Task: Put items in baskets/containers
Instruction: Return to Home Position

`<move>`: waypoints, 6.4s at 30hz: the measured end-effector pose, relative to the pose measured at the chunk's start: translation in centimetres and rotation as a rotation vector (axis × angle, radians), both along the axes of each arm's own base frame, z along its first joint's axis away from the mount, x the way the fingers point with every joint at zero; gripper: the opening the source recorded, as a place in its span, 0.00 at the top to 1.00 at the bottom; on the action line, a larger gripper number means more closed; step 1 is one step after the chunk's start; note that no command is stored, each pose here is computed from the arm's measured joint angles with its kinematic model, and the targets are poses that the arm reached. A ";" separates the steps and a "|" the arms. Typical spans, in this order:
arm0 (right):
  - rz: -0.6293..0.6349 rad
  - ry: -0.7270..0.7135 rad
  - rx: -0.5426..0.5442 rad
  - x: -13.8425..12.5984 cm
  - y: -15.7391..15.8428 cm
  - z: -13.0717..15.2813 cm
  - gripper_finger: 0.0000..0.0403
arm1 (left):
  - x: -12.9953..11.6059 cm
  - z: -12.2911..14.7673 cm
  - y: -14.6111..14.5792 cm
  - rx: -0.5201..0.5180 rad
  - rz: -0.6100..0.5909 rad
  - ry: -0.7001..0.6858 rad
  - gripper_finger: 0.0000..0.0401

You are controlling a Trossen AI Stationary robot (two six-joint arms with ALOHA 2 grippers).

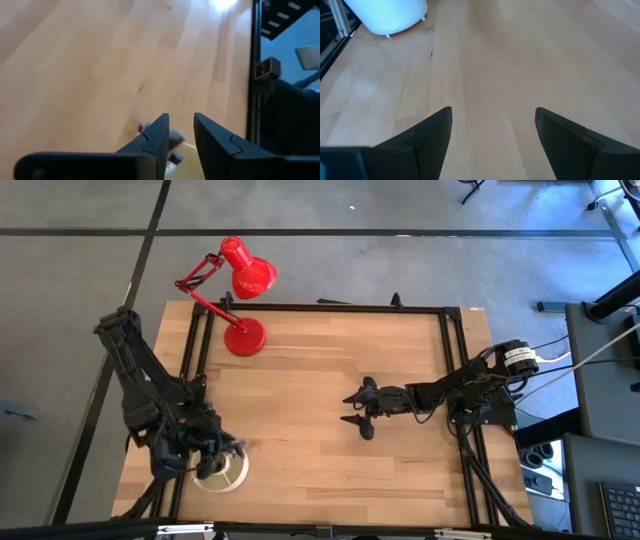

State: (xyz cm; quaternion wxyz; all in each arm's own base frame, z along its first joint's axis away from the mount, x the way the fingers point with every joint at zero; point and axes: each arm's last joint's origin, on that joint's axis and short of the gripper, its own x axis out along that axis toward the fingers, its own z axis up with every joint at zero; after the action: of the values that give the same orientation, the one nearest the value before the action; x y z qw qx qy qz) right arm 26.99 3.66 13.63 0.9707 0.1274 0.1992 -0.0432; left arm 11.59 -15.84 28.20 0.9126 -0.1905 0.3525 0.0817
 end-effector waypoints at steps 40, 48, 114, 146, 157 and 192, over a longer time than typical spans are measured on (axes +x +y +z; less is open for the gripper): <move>0.219 -0.185 -0.221 -11.1 -2.3 11.8 0.99 | 7.9 -6.7 14.3 0.553 0.214 -0.521 0.89; 0.136 -0.287 -0.153 -14.8 -2.6 10.1 0.99 | 3.9 -7.5 14.9 0.608 0.232 -0.663 0.90; 0.150 -0.410 -0.117 -17.1 -2.7 2.9 0.94 | -2.1 -10.8 15.0 0.511 -0.080 -0.739 0.98; 0.150 -0.410 -0.118 -17.1 -2.7 2.9 0.94 | -2.0 -11.0 14.9 0.517 -0.088 -0.717 0.97; 0.150 -0.410 -0.118 -17.1 -2.7 2.9 0.94 | -2.0 -11.0 14.9 0.517 -0.088 -0.717 0.98; 0.151 -0.410 -0.118 -17.1 -2.7 2.9 0.94 | -2.0 -11.0 14.9 0.517 -0.088 -0.717 0.97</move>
State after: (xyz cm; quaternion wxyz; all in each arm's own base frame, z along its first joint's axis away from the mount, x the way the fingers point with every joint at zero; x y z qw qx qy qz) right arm 9.87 0.94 16.56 0.9971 0.0614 0.0038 0.0447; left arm 9.58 -0.91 17.20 0.9974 0.0428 -0.0106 0.0568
